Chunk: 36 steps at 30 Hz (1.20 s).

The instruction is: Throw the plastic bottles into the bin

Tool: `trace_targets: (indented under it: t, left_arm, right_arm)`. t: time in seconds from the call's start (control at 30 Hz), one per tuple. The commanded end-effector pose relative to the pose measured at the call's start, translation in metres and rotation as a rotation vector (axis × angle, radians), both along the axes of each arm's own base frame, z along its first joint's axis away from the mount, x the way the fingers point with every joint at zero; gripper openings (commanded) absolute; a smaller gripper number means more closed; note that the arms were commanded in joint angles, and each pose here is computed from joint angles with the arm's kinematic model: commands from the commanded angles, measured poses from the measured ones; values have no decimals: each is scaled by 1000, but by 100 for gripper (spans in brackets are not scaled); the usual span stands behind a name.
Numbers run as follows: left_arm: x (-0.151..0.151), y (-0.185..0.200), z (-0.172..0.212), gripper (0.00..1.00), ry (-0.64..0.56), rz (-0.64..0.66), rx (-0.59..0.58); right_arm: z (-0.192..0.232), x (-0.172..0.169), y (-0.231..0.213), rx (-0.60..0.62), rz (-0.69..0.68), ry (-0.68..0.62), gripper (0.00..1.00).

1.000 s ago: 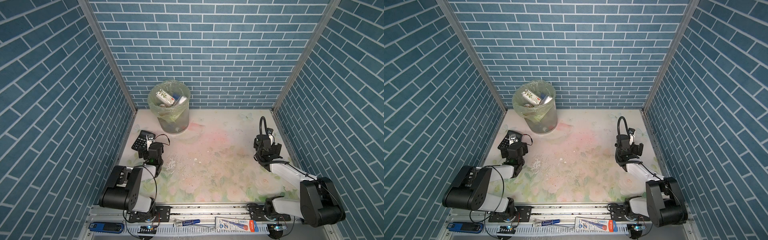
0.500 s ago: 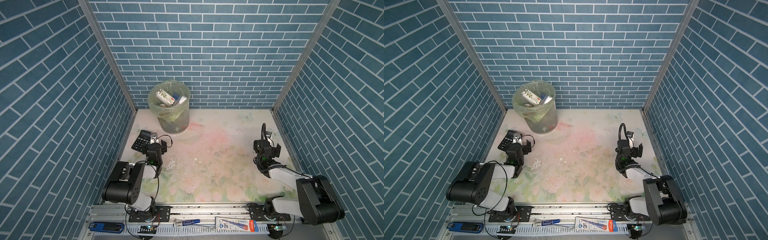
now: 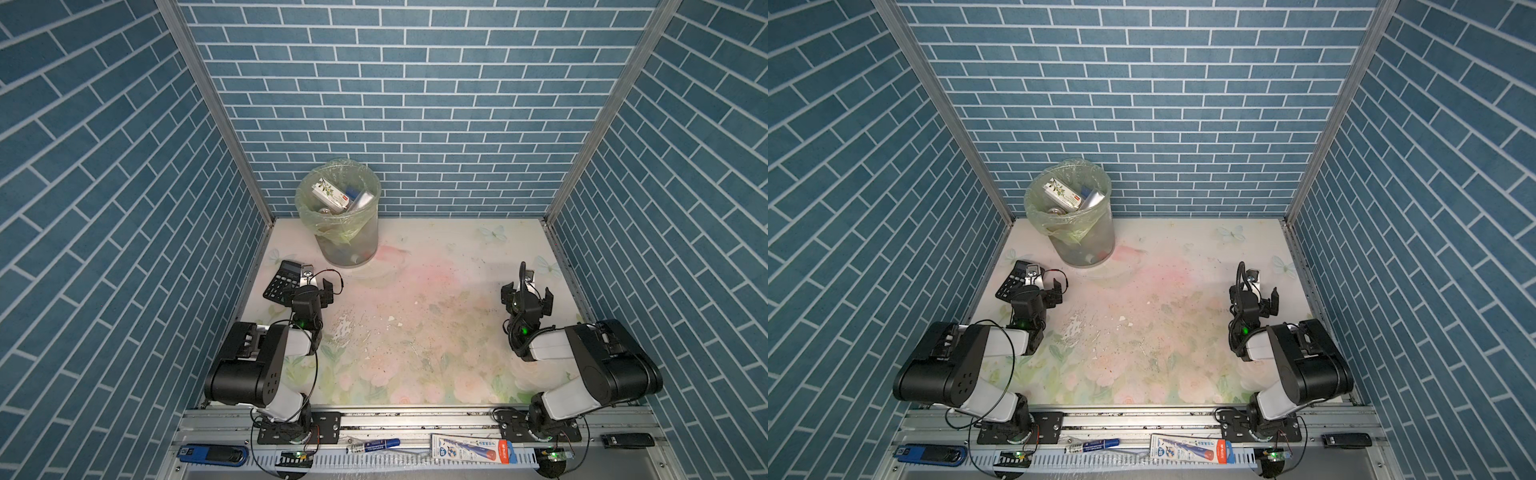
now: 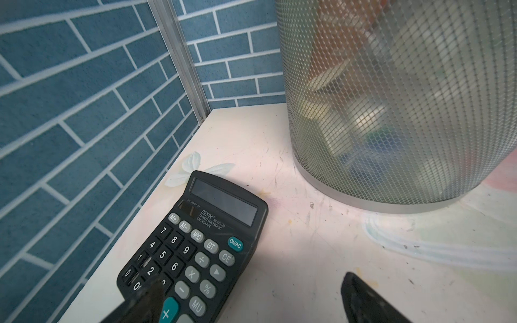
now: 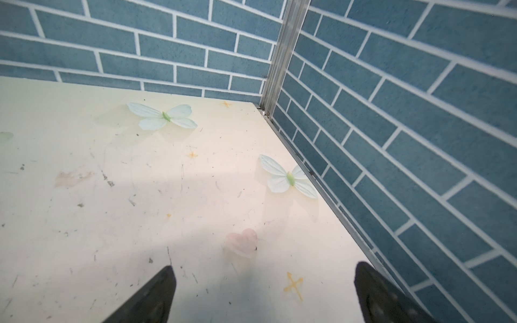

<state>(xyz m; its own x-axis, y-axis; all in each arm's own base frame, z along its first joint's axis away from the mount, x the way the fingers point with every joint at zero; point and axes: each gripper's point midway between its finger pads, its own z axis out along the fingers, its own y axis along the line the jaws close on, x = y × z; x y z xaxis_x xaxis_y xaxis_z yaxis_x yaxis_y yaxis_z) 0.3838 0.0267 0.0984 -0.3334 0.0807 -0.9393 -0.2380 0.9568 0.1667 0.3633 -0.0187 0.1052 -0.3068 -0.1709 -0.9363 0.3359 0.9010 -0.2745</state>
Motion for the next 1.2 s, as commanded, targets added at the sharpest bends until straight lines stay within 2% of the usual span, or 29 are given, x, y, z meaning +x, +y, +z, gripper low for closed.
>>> trace_targets:
  t: [0.0,0.13,0.27,0.3,0.33,0.37,0.4,0.57,1.17]
  left_arm:
    - [3,0,1,99,-4,-2,-6]
    - [2,0,0,99,1,-2,-7]
    - [3,0,1,99,-1,-1,-7]
    - [2,0,0,99,1,-1,-7]
    - [3,0,1,99,-1,-2,-7]
    - [3,0,1,99,-1,-2,-7]
    - [3,0,1,99,-2,-2,-7]
    - [3,0,1,99,-1,-1,-7]
    - [3,0,1,99,-1,-3,-7]
  right_arm:
    - [21,0,-2,8,13,-107,99]
    - [17,2,-7,62,40,-96,99]
    - [-8,12,-18,216,111,-33,99]
    - [-4,17,-21,209,109,-54,99]
    - [-11,15,-21,240,95,14,99]
    - [-8,23,-22,224,108,-16,99]
    - [-15,19,-21,231,104,32,99]
    - [-15,25,-22,239,99,48,99]
    - [-13,26,-17,226,119,41,99]
